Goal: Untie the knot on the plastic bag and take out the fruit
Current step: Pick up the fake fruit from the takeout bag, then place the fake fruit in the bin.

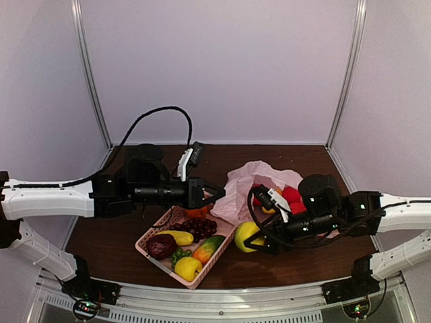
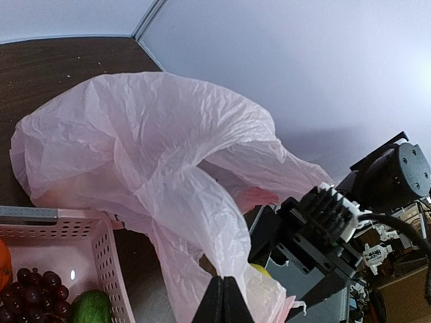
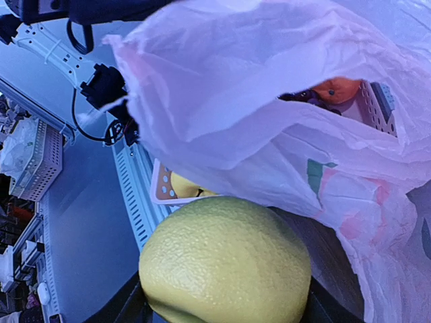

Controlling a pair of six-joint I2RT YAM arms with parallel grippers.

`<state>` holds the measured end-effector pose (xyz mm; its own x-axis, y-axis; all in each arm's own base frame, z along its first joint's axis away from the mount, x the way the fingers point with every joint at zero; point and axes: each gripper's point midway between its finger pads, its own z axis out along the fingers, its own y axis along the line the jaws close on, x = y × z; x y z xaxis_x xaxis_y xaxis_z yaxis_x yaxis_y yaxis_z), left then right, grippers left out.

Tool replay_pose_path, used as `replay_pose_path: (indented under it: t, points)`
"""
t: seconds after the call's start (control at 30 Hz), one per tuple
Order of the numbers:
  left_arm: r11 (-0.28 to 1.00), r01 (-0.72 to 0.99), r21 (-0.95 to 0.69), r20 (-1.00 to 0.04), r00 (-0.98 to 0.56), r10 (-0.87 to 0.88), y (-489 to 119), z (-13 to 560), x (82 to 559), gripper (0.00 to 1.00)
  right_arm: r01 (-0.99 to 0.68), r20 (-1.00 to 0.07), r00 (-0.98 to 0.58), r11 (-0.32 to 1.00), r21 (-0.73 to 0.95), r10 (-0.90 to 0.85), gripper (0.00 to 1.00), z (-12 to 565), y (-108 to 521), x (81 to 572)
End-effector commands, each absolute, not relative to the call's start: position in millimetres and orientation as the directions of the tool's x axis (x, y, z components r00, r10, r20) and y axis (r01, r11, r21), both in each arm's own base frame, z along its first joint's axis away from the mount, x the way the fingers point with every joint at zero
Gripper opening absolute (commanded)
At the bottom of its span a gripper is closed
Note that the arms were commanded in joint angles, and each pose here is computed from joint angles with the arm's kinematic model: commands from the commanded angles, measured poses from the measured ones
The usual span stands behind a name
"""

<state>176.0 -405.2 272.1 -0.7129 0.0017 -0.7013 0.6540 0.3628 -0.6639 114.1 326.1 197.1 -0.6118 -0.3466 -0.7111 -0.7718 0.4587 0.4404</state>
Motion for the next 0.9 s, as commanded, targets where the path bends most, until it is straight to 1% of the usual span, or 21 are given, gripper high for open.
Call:
replay_pose_path:
  t: [0.0,0.3,0.57,0.6,0.67,0.73,0.8,0.87]
  points:
    - [0.4,0.673,-0.622,-0.735,-0.678,-0.004,-401,279,182,0.0,-0.782,-0.75,-0.607,0.368,0.503,-0.264,0.56,240,329,101]
    - [0.46,0.678,-0.573,-0.749,-0.661,0.041,-394,270,186,0.0,-0.802,-0.843,-0.537,0.3,0.517,0.018,0.56,317,328,116]
    - [0.476,0.672,-0.567,-0.749,-0.662,0.041,-388,271,192,0.0,-0.822,-0.888,-0.448,0.341,0.456,0.107,0.56,350,343,138]
    - [0.481,0.67,-0.565,-0.749,-0.661,0.04,-386,272,193,0.07,-0.824,-0.891,-0.441,0.343,0.451,0.112,0.56,354,345,140]
    - [0.495,0.669,-0.555,-0.757,-0.652,0.032,-380,275,196,0.37,-0.822,-0.896,-0.428,0.361,0.441,0.121,0.56,358,347,144]
    - [0.506,0.673,-0.54,-0.77,-0.638,0.027,-370,281,199,0.64,-0.805,-0.901,-0.417,0.413,0.427,0.119,0.56,359,345,152]
    - [0.532,0.668,-0.52,-0.78,-0.625,0.023,-356,285,205,0.81,-0.786,-0.909,-0.409,0.474,0.396,0.081,0.56,354,344,158]
    - [0.565,0.661,-0.494,-0.794,-0.608,0.018,-335,289,215,0.89,-0.777,-0.917,-0.396,0.515,0.361,0.044,0.56,352,347,160]
